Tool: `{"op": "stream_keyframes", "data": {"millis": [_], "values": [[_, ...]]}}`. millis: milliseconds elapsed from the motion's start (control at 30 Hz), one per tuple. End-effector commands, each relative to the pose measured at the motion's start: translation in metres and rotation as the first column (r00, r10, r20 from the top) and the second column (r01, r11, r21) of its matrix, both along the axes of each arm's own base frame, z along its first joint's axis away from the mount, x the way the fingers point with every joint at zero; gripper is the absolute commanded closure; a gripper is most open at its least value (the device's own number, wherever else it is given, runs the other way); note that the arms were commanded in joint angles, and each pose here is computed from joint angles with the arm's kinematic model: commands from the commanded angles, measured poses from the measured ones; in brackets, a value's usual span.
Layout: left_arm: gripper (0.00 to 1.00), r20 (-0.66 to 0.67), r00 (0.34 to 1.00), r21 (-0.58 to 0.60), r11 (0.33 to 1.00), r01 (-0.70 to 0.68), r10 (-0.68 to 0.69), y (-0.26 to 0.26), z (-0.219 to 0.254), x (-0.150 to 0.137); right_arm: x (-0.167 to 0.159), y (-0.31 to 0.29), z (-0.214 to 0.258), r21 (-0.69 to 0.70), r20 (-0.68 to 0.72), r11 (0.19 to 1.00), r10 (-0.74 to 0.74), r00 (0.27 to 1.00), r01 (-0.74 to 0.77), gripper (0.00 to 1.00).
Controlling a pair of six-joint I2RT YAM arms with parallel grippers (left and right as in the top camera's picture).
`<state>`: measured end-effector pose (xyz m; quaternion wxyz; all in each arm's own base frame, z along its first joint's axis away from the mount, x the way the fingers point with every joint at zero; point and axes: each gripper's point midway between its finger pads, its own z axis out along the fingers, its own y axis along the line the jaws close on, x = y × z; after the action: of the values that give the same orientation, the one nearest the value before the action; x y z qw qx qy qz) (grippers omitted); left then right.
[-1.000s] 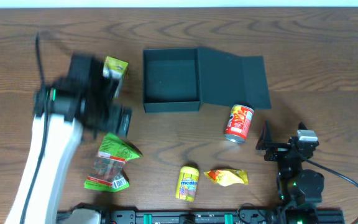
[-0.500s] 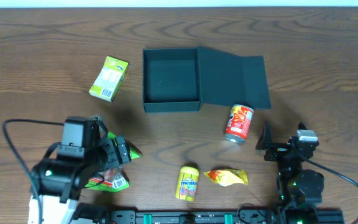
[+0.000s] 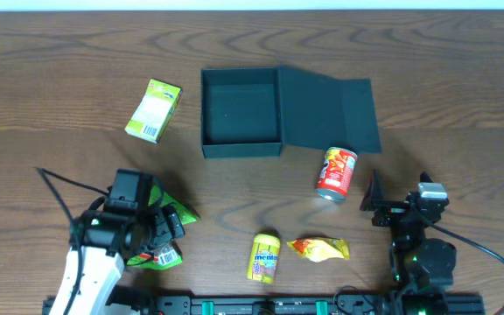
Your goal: Pack container
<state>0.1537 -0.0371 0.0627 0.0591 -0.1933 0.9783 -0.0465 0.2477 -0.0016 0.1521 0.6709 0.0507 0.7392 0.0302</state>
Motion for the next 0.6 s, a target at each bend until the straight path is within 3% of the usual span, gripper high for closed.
{"op": "stream_keyframes", "data": {"millis": [0,333,567], "values": [[0.04,-0.056,0.997,0.039,0.998,0.046,-0.044,0.0,-0.014,-0.005,0.0,0.002,-0.002,0.007,-0.006,1.0,0.008,1.0,-0.008,0.01],[0.04,-0.126,0.99,0.04,0.997,0.068,-0.062,-0.006,-0.024,0.0,0.0,0.002,-0.002,0.007,-0.006,1.0,0.008,1.0,-0.008,0.01],[0.04,-0.161,0.983,-0.052,0.996,0.078,-0.085,-0.027,-0.043,0.011,0.0,0.002,-0.002,0.007,-0.005,1.0,0.008,1.0,-0.008,0.01]]}}
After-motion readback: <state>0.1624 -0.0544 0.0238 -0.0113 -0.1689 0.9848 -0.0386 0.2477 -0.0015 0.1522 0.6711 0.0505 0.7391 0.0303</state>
